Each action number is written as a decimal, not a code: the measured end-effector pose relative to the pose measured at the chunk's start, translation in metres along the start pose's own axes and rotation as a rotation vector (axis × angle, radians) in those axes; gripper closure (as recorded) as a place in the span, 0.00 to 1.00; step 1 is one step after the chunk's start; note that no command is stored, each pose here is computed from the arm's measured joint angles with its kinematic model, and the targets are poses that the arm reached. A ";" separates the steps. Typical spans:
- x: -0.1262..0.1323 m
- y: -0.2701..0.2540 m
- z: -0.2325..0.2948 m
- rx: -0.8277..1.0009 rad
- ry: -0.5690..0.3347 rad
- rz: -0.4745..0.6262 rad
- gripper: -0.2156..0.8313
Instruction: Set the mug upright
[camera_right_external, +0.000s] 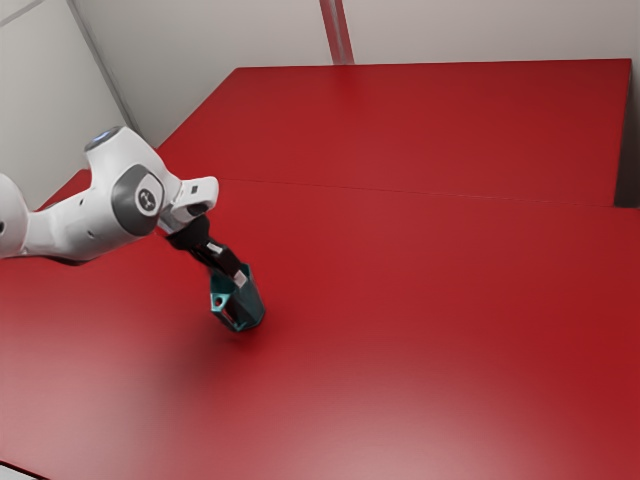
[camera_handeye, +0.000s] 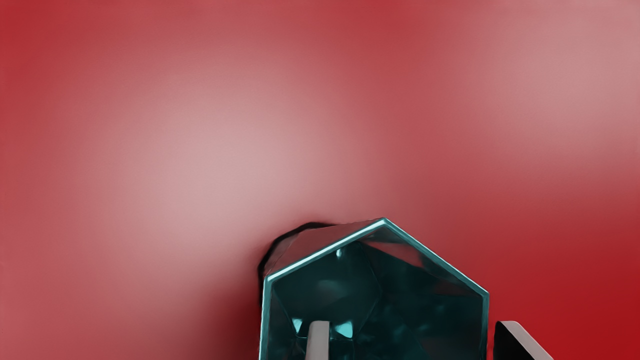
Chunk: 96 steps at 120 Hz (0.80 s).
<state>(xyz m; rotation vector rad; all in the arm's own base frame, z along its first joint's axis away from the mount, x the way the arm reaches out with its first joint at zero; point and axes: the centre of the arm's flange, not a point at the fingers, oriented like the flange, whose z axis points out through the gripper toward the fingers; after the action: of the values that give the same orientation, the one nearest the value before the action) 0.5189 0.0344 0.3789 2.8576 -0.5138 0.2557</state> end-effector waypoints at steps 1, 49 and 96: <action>0.001 0.000 -0.002 0.001 0.003 -0.001 0.48; 0.090 0.004 -0.087 0.084 -0.005 0.086 0.25; 0.102 0.042 -0.183 0.168 -0.107 0.112 0.21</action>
<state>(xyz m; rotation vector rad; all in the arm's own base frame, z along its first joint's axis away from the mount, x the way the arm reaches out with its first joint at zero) 0.5741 0.0091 0.5836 3.0225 -0.7067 0.1729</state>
